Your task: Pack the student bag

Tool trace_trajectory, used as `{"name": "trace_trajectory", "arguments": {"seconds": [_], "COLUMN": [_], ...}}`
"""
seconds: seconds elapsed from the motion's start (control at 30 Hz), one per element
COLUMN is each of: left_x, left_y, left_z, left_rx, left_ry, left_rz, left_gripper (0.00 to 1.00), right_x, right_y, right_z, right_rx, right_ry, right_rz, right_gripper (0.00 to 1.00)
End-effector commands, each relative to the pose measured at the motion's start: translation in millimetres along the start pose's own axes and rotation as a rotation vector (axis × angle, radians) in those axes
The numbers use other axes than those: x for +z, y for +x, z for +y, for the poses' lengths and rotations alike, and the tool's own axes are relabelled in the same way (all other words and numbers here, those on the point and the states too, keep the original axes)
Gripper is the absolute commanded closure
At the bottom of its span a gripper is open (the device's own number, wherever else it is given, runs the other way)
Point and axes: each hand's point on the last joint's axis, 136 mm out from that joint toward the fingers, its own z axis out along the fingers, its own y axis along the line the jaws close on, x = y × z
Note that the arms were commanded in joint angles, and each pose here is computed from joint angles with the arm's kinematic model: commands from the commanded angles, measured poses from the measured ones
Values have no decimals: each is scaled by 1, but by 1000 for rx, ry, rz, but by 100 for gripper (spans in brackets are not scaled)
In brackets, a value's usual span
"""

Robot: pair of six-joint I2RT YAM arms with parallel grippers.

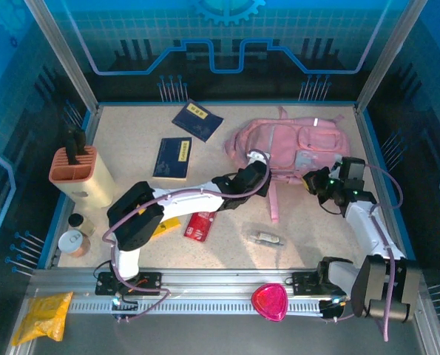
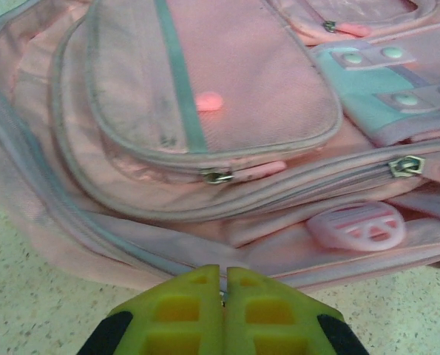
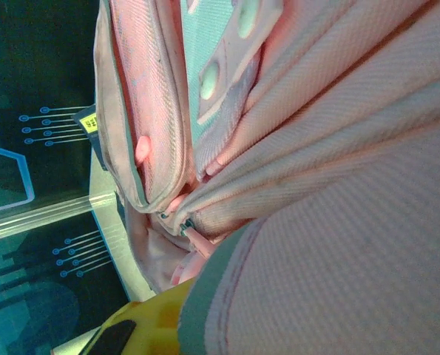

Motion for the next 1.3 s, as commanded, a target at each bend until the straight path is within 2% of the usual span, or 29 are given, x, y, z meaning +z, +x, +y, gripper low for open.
{"name": "trace_trajectory", "arguments": {"seconds": [0.0, 0.2, 0.33, 0.47, 0.6, 0.7, 0.87, 1.0, 1.13, 1.27], "left_x": [-11, -12, -18, -16, -9, -11, -10, -9, -12, -14], "left_y": [3, 8, 8, 3, 3, 1, 2, 5, 4, 4], "left_z": [26, -17, -50, -68, -67, -65, -68, -70, -72, -73], "left_rx": [-47, -46, -63, -103, -86, -84, -96, -89, -85, -80], "left_ry": [-53, 69, 131, 166, 131, 120, 137, 145, 151, 153], "left_rz": [48, 78, 70, 46, 50, 48, 53, 63, 61, 58], "left_gripper": [100, 100, 100, 100, 100, 100, 100, 100, 100, 100], "right_x": [-8, 6, 14, 27, 27, 13, 9, 20, 40, 63], "right_y": [-25, -61, -86, -96, -82, -67, -14, 15, 36, 43], "right_z": [34, 36, 38, 33, 22, 13, -11, -27, -23, -13], "right_rx": [-72, -29, -47, -25, -25, -53, -44, 13, -1, 5], "right_ry": [-84, -42, 11, 41, 68, 99, 97, 72, 78, 68], "right_rz": [-36, -69, -121, -86, -42, -23, 77, 132, 195, 242], "right_gripper": [100, 100, 94, 75, 51, 41, 30, 27, 27, 31]}}
